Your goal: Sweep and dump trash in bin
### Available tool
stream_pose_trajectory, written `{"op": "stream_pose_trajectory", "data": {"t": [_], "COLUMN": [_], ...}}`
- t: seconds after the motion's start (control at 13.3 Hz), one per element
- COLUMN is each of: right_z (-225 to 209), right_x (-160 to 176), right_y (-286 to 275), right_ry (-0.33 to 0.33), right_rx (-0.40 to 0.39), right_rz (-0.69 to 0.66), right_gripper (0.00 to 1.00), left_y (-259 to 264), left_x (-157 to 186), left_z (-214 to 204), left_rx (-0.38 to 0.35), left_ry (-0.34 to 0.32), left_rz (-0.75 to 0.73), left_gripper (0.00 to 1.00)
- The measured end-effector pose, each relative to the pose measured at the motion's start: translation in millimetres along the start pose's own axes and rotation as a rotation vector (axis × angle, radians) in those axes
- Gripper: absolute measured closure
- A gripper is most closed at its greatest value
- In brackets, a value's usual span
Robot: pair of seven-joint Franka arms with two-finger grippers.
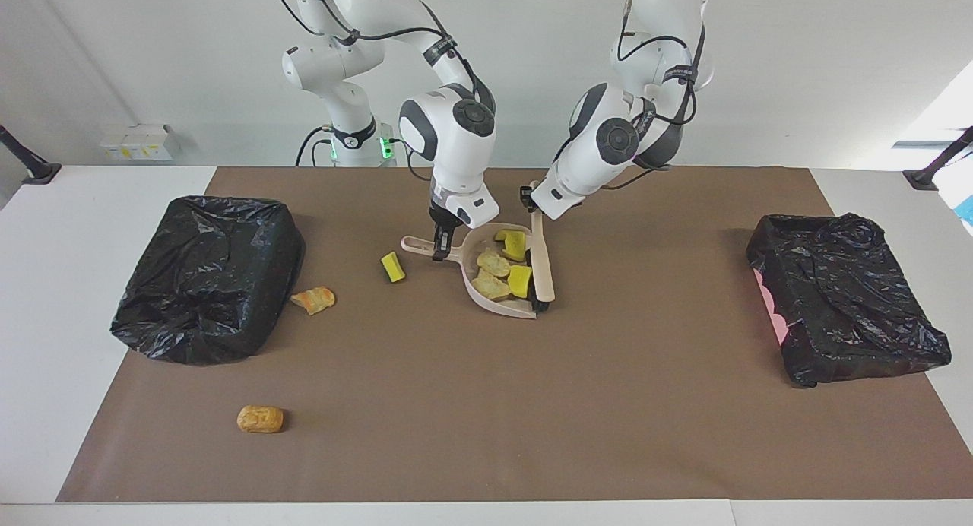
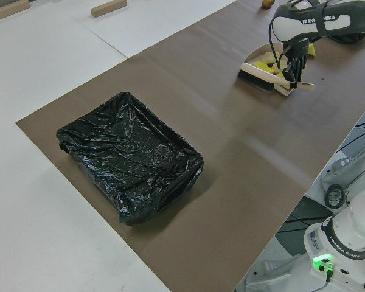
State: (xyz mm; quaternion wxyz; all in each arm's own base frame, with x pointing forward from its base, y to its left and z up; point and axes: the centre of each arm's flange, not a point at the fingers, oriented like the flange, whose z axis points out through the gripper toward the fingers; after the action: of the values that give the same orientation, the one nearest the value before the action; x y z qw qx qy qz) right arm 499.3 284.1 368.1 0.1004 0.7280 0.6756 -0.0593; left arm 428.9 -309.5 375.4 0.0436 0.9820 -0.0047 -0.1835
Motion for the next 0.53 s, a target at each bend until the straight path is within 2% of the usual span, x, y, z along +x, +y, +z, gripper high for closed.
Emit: {"op": "stream_pose_trajectory", "data": {"t": [0.3,0.53], "right_z": [-1,-9], "right_x": [-3,-23], "right_y": [2,15], "right_ry": [0.008,0.071], "right_rx": [0.005,0.036], "right_rz": [0.011,0.049], "right_gripper": [0.67,0.67], "left_y": [-5,-6], "left_x": [1,1], "left_z": [-3,-4], "left_rx": [0.065,0.085], "left_ry": [0.039,0.054], "left_rz": [-0.029,-0.068], "left_gripper": [0.74,0.74]}}
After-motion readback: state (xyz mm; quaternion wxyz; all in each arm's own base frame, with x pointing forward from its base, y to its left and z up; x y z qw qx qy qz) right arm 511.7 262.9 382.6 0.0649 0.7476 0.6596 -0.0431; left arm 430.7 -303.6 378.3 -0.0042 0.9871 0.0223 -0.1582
